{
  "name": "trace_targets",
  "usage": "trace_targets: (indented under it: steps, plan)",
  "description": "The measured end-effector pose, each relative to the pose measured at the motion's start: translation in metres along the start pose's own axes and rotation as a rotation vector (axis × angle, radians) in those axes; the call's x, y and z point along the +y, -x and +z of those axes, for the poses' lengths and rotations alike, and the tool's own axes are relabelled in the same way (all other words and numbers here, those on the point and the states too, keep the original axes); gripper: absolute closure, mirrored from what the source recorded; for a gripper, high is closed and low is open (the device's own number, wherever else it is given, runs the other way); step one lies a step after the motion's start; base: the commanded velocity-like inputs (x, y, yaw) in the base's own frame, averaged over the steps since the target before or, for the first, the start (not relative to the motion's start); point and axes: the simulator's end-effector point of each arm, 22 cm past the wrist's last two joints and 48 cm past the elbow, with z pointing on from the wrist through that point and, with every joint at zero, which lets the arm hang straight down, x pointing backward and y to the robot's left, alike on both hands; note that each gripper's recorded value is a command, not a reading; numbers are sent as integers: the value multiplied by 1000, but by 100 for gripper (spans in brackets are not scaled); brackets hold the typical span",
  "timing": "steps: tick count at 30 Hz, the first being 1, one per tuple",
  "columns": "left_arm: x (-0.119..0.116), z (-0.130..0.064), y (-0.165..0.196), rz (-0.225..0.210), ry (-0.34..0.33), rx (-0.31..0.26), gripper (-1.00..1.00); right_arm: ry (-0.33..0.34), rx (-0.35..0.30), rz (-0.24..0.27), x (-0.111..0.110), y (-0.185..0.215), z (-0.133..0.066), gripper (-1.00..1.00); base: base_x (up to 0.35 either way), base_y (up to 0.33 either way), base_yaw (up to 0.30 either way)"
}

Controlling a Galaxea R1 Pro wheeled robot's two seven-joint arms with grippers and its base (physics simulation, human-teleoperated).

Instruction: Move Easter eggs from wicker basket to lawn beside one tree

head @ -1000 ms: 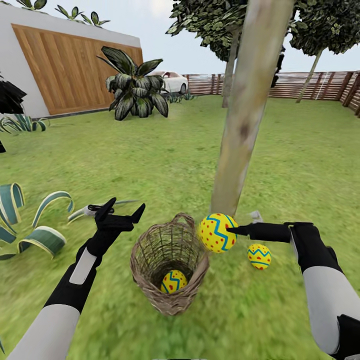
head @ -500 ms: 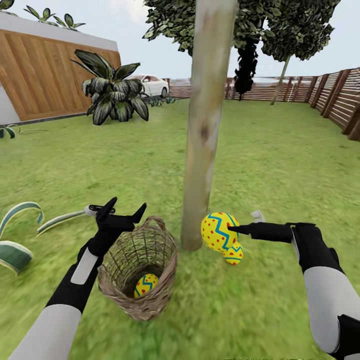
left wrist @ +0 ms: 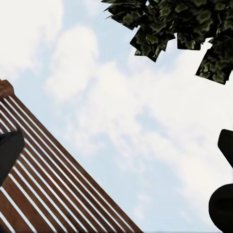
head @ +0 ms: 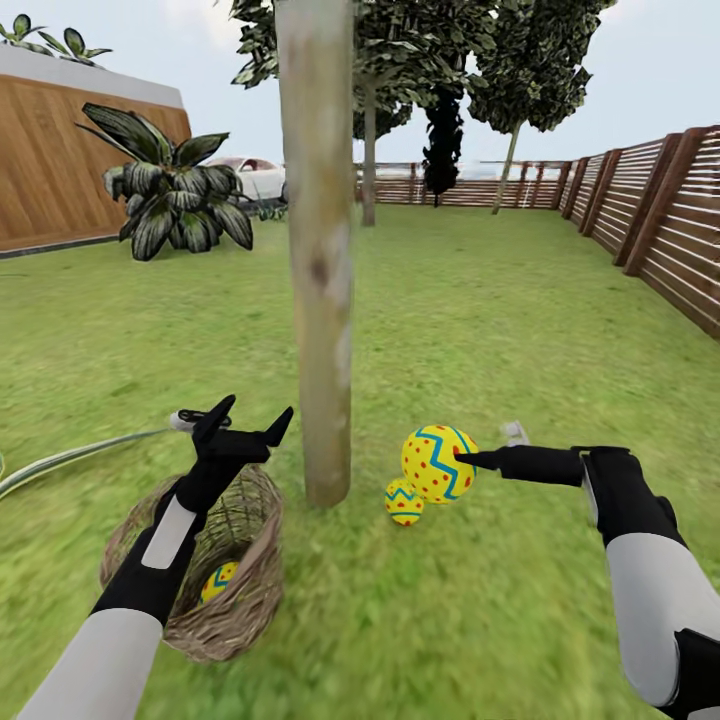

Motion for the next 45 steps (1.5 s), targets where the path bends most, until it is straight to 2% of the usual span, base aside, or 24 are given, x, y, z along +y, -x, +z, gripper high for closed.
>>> trace_targets:
  steps: [4,6,7,10,12,14,17,19,20,21,22,23,24,25,26,28,30,33,36,40,43,45]
  plan:
    - [-1,2,-1,2,-1,3,-100,-15,-1,-3,-1,1,1,100,0,-322,-237]
    - [-2,3,-2,2,-5,4,-100,-73,-1,-7,-13,1,2,100,0,-324,-237]
    - [-3,4,-2,3,-6,5,-100,-123,-2,-9,-23,2,1,100,0,-326,-237]
    - [-4,5,-2,4,-7,6,-100,-363,-10,-60,-73,7,-10,100,0,-328,-215]
    - [-4,5,-3,5,-7,7,-100,-499,-14,-75,-99,9,-21,100,7,-328,-91]
    - [-5,5,-3,6,-7,7,-100,-578,-22,-95,-112,11,-19,100,59,-328,-19]
    - [-5,5,-3,7,-9,7,-100,-636,-58,-175,-118,21,-11,100,115,-300,-3]
    - [-5,5,-2,6,-8,6,-100,-643,-65,-207,-118,24,-7,100,27,-50,0]
    - [-4,5,-2,6,-7,6,-100,-639,-72,-247,-117,23,-4,100,3,-6,0]
    - [-4,5,-2,6,-7,6,-100,-642,-76,-261,-116,21,2,100,1,-2,0]
    - [-4,5,-2,6,-7,6,-100,-679,-83,-275,-120,18,10,100,0,0,0]
    - [-4,5,-3,5,-8,6,-100,-825,-58,-367,-136,9,19,100,0,0,93]
    - [-4,5,-3,5,-8,7,-100,-909,-32,-431,-142,-1,35,100,0,0,187]
    - [-5,6,-3,6,-9,7,-100,-968,-11,-475,-147,-11,44,100,0,0,222]
    - [-5,6,-3,6,-9,7,-100,-995,-4,-500,-149,-16,48,100,0,0,247]
    - [-6,6,-3,7,-10,8,-100,-1014,4,-545,-148,-19,56,100,0,0,258]
    - [-7,7,-4,8,-11,10,-100,-1016,8,-551,-148,-21,58,100,0,0,277]
    - [-5,11,-7,0,-22,9,-100,-1004,20,-542,-147,-29,65,100,0,-76,291]
    - [0,24,-19,-29,-50,10,-100,-988,42,-526,-147,-42,73,100,4,-293,294]
    - [0,24,-19,-30,-51,10,-100,-975,62,-516,-148,-54,78,100,95,-326,295]
    - [1,24,-19,-31,-51,10,-100,-949,58,-531,-147,-66,86,100,112,-323,295]
    - [1,24,-19,-31,-51,10,-100,-964,54,-533,-150,-68,85,100,158,-269,295]
